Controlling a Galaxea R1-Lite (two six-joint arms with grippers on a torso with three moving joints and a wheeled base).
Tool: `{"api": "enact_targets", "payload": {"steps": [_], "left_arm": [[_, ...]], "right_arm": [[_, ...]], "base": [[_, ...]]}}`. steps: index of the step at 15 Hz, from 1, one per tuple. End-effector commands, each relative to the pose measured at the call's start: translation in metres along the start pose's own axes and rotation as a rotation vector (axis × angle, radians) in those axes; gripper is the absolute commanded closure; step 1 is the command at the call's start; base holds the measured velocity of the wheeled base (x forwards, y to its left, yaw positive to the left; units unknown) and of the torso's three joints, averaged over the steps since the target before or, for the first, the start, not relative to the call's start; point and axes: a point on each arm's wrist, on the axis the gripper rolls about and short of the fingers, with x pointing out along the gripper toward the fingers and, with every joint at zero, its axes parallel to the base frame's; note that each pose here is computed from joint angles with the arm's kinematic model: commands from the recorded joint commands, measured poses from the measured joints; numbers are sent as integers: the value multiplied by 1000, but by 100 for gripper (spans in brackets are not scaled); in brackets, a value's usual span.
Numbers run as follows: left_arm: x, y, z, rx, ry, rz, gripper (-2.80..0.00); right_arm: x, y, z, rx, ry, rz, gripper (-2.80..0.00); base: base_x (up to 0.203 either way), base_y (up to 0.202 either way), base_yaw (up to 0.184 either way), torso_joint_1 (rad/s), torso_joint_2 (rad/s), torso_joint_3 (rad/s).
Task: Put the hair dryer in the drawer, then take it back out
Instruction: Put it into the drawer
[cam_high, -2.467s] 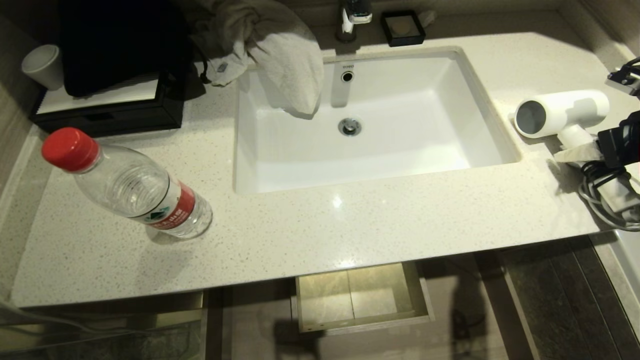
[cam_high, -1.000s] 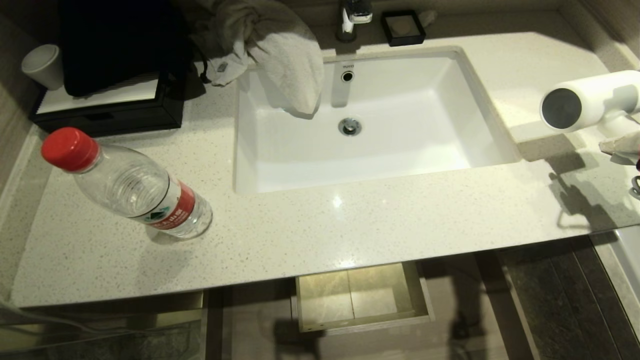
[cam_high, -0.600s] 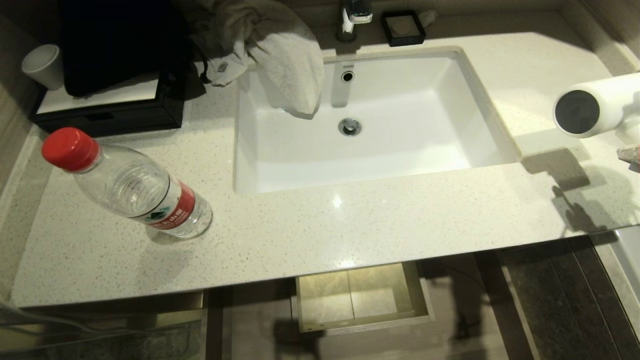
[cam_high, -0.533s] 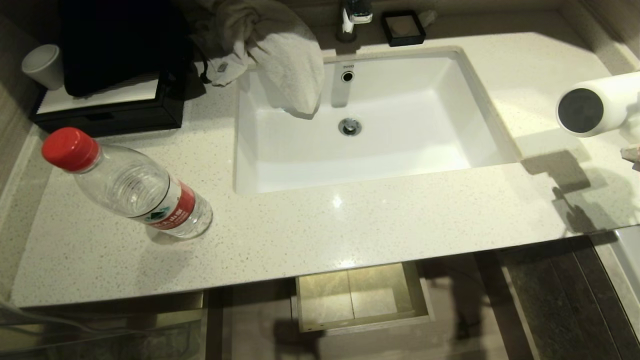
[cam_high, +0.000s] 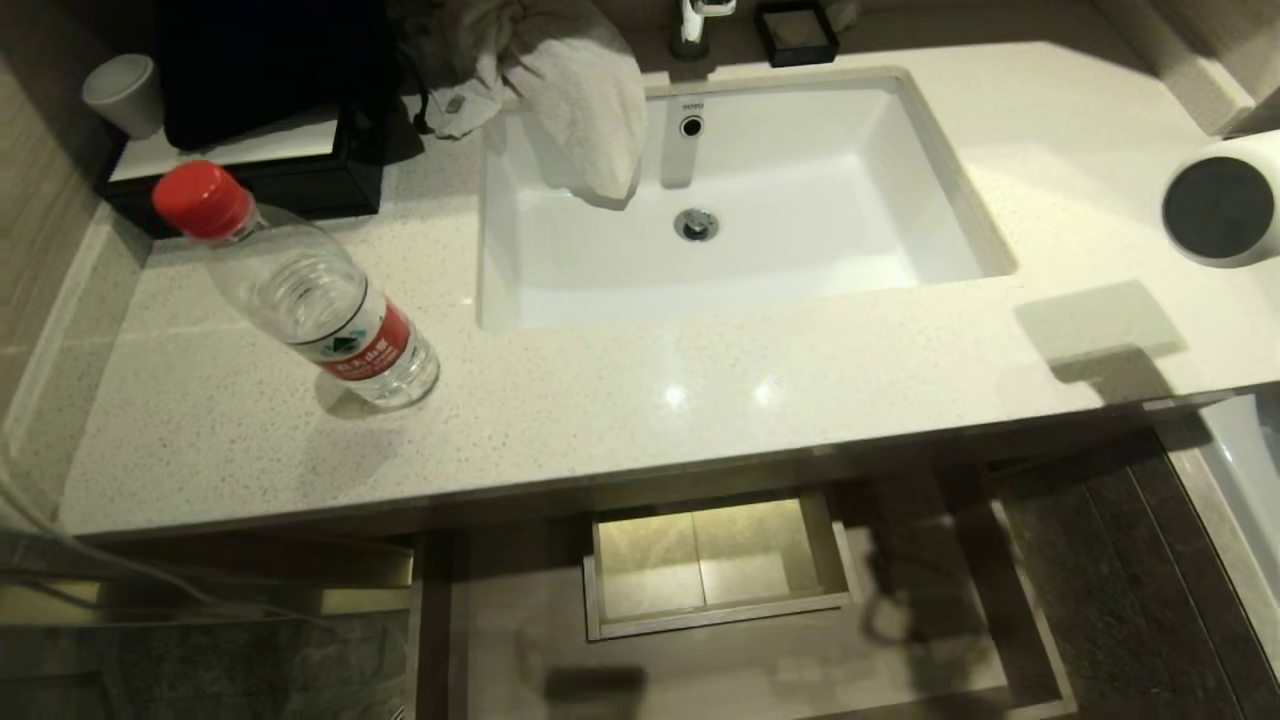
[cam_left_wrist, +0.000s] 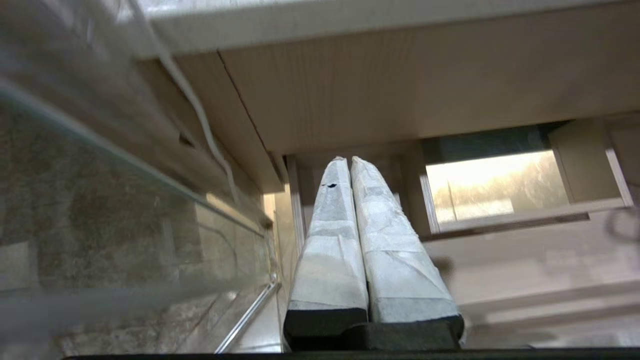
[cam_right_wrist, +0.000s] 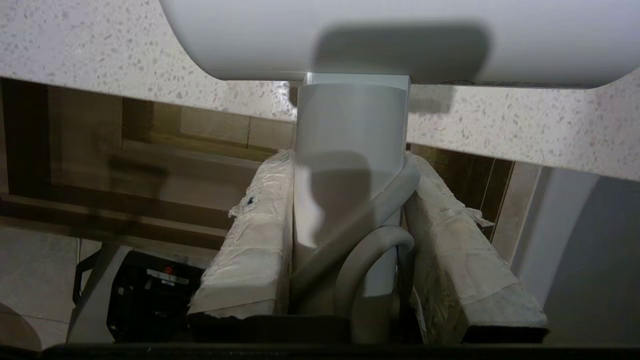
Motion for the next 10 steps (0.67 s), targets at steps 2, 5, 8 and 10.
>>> {"api": "enact_targets", "payload": {"steps": [2, 5, 8, 10], "left_arm": [[0, 0, 0, 0, 1, 0, 0], [0, 0, 0, 0, 1, 0, 0], [0, 0, 0, 1, 1, 0, 0], [0, 0, 0, 0, 1, 0, 0]], "right_arm": [[-19, 12, -9, -14, -25, -6, 0], [-25, 19, -17, -15, -27, -7, 0], [-26, 21, -20, -17, -26, 0, 0], [-26, 21, -20, -19, -29, 0, 0]], "base": [[0, 0, 0, -338, 209, -135], [0, 0, 0, -331, 173, -155], [0, 0, 0, -306, 128, -180], [0, 0, 0, -290, 89, -206]]}}
